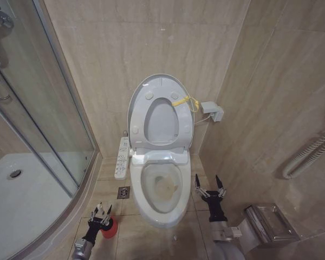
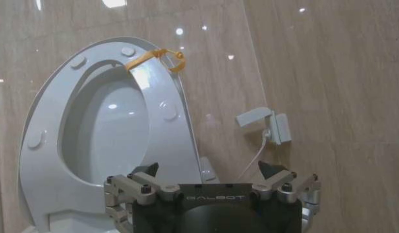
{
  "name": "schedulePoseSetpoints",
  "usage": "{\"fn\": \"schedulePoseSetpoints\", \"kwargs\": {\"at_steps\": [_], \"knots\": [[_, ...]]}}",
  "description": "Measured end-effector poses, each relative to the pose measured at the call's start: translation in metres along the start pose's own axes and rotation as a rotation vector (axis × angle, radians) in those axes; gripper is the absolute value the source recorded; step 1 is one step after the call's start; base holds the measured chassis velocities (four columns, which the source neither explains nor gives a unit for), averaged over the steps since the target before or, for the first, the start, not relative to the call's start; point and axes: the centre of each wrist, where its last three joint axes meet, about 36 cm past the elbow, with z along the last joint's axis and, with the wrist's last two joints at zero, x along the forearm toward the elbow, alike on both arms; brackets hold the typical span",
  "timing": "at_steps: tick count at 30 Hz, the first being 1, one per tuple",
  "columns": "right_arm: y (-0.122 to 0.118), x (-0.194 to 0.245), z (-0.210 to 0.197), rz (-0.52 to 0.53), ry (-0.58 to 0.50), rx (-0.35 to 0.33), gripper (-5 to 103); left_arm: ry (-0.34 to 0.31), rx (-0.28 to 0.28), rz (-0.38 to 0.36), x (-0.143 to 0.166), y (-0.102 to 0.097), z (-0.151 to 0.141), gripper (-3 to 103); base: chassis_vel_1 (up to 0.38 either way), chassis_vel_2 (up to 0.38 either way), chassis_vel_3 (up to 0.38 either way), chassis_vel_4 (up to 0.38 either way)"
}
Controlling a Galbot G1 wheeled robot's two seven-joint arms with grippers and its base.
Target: Open the toilet lid, clean the toilet bowl with a toilet brush, close the toilet lid, and flush.
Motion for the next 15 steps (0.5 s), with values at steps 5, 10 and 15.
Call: {"fn": "schedulePoseSetpoints", "kwargs": {"at_steps": [5,10,15], "knots": [[0.002,-0.001,0.0,-0.001,-0.001,0.0,100,0.003,-0.005,-0.002,0.004,0.002,-0.001,39,0.0,0.0,0.0,0.0],[0.004,-0.001,0.002,-0.002,0.0,-0.001,100,-0.003,-0.008,-0.005,0.006,0.005,-0.003,39,0.0,0.0,0.0,0.0],[0.005,-0.001,0.003,-0.003,0.002,0.0,100,-0.017,-0.01,-0.004,0.009,0.006,-0.01,20,0.0,0.0,0.0,0.0]]}}
